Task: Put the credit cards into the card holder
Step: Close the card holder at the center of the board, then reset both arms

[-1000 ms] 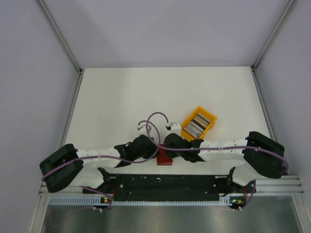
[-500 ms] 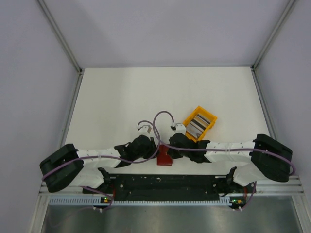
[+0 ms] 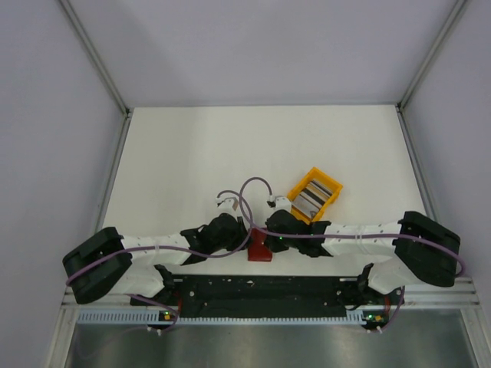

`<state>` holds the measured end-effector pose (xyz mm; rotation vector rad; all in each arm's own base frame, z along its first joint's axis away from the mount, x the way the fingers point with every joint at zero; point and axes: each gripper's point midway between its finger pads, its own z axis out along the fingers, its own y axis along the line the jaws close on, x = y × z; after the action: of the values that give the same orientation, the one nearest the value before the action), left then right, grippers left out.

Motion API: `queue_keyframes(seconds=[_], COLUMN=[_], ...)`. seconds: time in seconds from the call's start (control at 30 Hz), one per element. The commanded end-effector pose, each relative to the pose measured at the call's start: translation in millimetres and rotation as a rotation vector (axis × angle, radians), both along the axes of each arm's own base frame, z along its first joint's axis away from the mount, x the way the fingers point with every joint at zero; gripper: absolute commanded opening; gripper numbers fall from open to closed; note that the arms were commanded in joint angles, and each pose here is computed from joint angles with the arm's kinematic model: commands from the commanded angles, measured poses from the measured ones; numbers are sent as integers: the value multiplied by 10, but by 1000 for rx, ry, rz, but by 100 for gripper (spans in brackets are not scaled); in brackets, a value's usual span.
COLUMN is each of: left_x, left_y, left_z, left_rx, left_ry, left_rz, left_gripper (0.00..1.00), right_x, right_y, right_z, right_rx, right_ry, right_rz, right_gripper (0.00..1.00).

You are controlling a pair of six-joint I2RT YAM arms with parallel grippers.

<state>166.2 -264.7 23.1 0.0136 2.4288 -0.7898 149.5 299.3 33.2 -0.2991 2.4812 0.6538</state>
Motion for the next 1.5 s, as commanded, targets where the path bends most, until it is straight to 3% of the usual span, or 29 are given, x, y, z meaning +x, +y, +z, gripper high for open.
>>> queue_keyframes(seconds=[0.0, 0.23, 0.43, 0.57, 0.77, 0.93, 1.17, 1.47], left_x=[-135, -112, 68, 172, 417, 715, 1015, 1258], left_y=[219, 242, 392, 588, 1114, 1697, 1939, 1980], left_z=[-272, -203, 91, 296, 483, 800, 1200, 1366], left_rx=[107, 120, 181, 229, 235, 220, 242, 286], left_ry=[63, 57, -18, -49, -16, -60, -168, -222], left_rz=[-1, 13, 94, 176, 353, 520, 625, 660], left_gripper=[32, 47, 83, 98, 98, 98, 98, 98], right_x=[95, 159, 206, 236, 359, 554, 827, 1135], right_y=[64, 26, -229, -577, -1316, -2138, -2686, -3181], right_z=[-18, 157, 466, 538, 914, 1099, 975, 1032], right_rx=[-39, -49, 22, 22, 33, 28, -79, -238], right_ry=[-1, -57, -120, -138, -252, -327, -220, -359], right_rz=[-12, 4, -52, -140, -367, -618, -774, -1026], right_gripper=[0, 4, 38, 53, 83, 93, 99, 99])
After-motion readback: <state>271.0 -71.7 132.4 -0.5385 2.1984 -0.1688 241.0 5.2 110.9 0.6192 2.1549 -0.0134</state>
